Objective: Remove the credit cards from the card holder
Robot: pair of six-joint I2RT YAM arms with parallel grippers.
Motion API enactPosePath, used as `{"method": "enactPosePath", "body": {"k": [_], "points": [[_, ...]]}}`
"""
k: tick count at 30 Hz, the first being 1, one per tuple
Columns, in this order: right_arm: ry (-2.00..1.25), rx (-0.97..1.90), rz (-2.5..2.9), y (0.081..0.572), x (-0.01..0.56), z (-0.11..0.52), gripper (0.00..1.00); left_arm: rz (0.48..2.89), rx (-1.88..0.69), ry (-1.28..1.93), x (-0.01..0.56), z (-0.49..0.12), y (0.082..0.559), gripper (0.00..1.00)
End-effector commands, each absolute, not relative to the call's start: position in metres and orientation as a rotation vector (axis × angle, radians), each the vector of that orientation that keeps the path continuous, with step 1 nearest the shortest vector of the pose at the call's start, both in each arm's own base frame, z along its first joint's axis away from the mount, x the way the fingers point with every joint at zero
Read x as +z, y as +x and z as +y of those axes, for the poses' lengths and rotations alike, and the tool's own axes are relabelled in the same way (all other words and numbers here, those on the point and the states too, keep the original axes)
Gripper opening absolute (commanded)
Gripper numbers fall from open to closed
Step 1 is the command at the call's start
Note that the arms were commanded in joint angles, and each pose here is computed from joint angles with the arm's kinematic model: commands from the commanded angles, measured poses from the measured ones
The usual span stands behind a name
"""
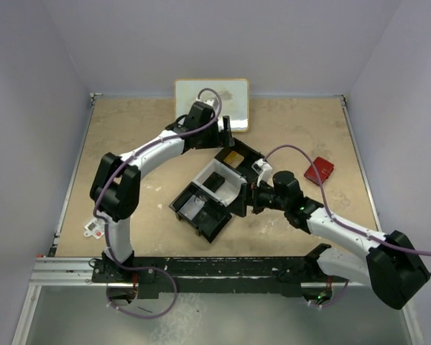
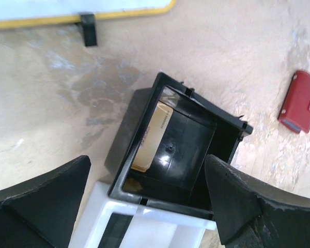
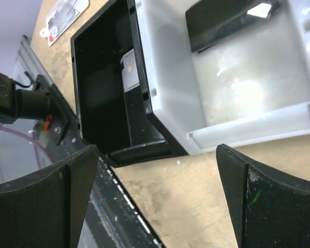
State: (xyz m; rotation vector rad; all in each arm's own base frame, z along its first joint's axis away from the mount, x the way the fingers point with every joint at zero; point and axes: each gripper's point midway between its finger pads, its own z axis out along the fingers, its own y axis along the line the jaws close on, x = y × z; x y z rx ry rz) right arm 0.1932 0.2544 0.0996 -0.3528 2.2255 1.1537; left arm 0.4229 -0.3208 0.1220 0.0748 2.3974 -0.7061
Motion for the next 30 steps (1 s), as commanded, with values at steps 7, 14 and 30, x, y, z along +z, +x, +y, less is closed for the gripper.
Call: {"method": "enactPosePath", "body": {"k": [7, 14, 30], "points": [[-0.594, 0.881, 2.068, 0.237, 0.133, 0.254, 0.87, 2.024, -0.381, -0.238, 0.254, -0.213, 0.411, 0.9], [-0.776, 0.768, 2.079, 0.253, 0.132, 0.271, 0.81, 1.934, -0.26, -0.478, 0.245, -0.132, 0.341, 0.9], [-0.942, 0.664, 2.161, 0.253, 0.099, 0.326, 0.66, 1.99, -0.316, -0.71, 0.183, -0.073, 0.233, 0.9]]}}
